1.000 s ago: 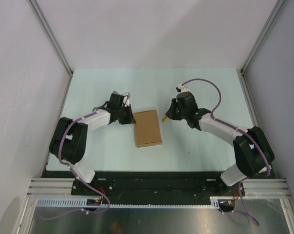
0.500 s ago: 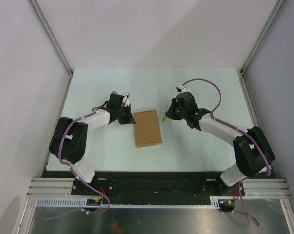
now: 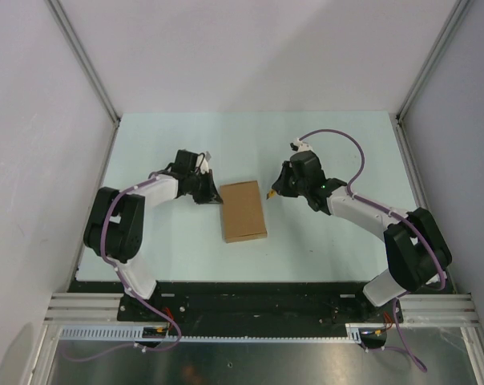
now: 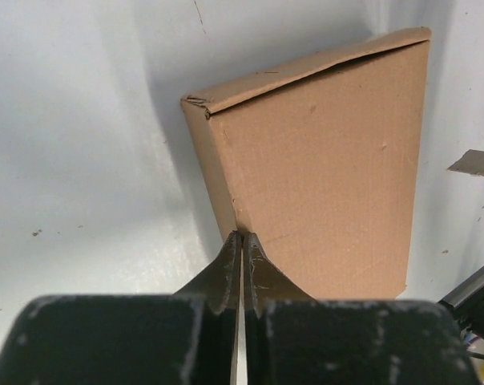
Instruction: Unpack the express box
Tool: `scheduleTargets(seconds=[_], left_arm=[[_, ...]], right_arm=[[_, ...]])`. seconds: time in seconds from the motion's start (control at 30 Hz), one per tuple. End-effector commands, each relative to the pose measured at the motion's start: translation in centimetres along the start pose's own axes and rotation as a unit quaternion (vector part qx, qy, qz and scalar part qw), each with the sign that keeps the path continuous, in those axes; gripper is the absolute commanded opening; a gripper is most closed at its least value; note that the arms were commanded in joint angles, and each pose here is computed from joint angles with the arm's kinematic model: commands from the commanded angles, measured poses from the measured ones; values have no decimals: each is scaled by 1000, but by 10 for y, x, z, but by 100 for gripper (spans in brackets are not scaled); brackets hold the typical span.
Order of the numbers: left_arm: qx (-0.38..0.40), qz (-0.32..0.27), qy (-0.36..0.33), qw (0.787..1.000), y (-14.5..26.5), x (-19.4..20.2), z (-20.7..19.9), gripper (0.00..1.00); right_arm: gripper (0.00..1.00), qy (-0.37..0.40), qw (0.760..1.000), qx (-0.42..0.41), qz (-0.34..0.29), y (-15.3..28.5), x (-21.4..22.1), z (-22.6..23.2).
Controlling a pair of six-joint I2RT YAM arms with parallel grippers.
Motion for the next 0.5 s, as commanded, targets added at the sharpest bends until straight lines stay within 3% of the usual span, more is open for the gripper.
scheduleTargets(seconds=[0.0, 0.47], left_arm=[[-118, 121, 40, 985, -10, 51, 44, 0], [-136, 143, 116, 973, -12, 62, 46, 0]], right_arm=[[0, -3, 999, -21, -37, 4, -17, 14], [0, 2, 999, -27, -29, 5, -13, 17]])
Point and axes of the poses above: each gripper's point midway between its finger pads, its own y axis back along the fingers, its own z axis along the line the jaws close on, x = y × z, the point moved 9 cm from there along y, back along the fingers, and after that the axes turned 4 degrees about -y, right-handed, at the moved point
